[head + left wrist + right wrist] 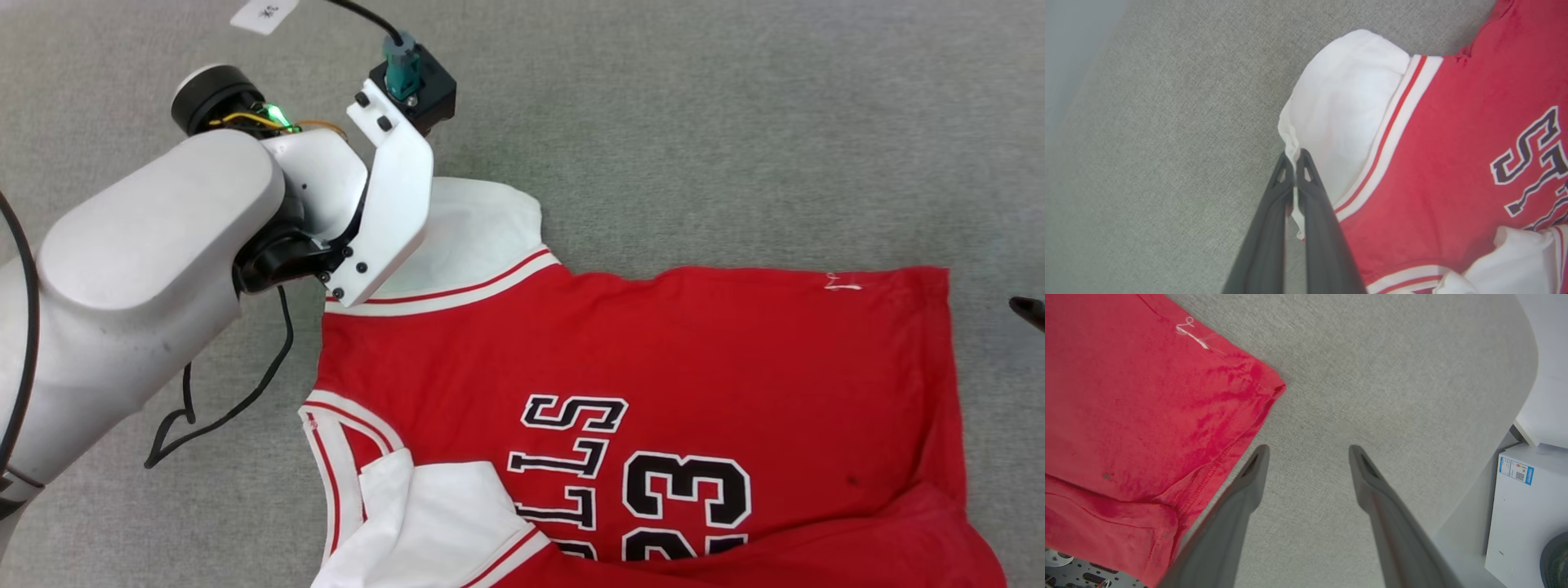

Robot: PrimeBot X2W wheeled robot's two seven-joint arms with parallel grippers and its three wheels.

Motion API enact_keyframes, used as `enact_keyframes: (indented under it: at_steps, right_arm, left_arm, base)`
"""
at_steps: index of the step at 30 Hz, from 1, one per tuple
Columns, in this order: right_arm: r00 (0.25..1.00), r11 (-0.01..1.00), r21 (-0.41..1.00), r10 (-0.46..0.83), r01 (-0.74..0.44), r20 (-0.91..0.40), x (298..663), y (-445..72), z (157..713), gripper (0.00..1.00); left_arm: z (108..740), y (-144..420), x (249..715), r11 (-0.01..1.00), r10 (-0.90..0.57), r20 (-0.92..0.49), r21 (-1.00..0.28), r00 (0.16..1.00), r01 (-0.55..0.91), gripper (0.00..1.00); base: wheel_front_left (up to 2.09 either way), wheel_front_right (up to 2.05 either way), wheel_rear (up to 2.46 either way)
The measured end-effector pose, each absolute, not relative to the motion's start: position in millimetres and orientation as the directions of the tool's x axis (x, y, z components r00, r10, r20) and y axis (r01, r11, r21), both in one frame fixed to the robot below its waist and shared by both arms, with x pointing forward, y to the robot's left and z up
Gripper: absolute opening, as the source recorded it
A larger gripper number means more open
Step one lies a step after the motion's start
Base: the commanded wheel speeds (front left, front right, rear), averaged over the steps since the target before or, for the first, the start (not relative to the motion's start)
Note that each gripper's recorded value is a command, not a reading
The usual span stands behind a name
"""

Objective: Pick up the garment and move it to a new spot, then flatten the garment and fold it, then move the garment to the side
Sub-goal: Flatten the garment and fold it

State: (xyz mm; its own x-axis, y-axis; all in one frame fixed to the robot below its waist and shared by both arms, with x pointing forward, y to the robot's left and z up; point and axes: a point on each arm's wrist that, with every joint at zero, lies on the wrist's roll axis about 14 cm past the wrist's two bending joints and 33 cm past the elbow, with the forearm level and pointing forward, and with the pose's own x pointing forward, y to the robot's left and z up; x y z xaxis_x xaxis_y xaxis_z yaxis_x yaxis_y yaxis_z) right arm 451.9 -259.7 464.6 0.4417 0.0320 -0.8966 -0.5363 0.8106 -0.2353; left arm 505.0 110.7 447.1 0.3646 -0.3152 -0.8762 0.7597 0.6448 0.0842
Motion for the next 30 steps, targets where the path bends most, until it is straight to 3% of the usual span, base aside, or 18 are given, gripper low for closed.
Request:
enact_keyframes:
  at_steps: [12, 15, 16, 21, 30]
  right_arm:
    - [0.163, 0.83, -0.042, 0.059, -0.556, -0.985, 451.2, -229.3, 377.7, 1.0]
    - [0.141, 0.826, -0.021, 0.071, -0.563, -0.988, 448.5, -225.8, 368.2, 1.0]
    - [0.144, 0.826, -0.014, 0.081, -0.563, -0.986, 448.1, -224.7, 366.4, 0.0]
    - [0.196, 0.814, -0.015, 0.121, -0.581, -0.973, 447.4, -215.7, 371.5, 0.0]
    - [0.398, 0.81, -0.053, 0.229, -0.583, -0.888, 448.8, -201.3, 421.7, 0.0]
  left_arm:
    - [427.6, 123.4, 513.8, 0.647, -0.305, -0.881, 0.087, 0.362, 0.757, 0.0]
    - [422.8, 125.7, 513.9, 0.65, -0.303, -0.883, 0.083, 0.357, 0.755, 0.0]
    - [421.9, 126.9, 514.4, 0.652, -0.302, -0.883, 0.083, 0.359, 0.753, 0.0]
    - [427.8, 130.0, 513.0, 0.664, -0.304, -0.874, 0.091, 0.379, 0.742, 0.0]
    - [465.0, 131.0, 487.3, 0.676, -0.344, -0.828, 0.108, 0.443, 0.728, 0.0]
  base:
    - [0.0, 0.0, 0.0]
    - [0.0, 0.0, 0.0]
    - [0.0, 0.0, 0.0]
    - [0.0, 0.0, 0.0]
    - [0.0, 0.0, 0.0]
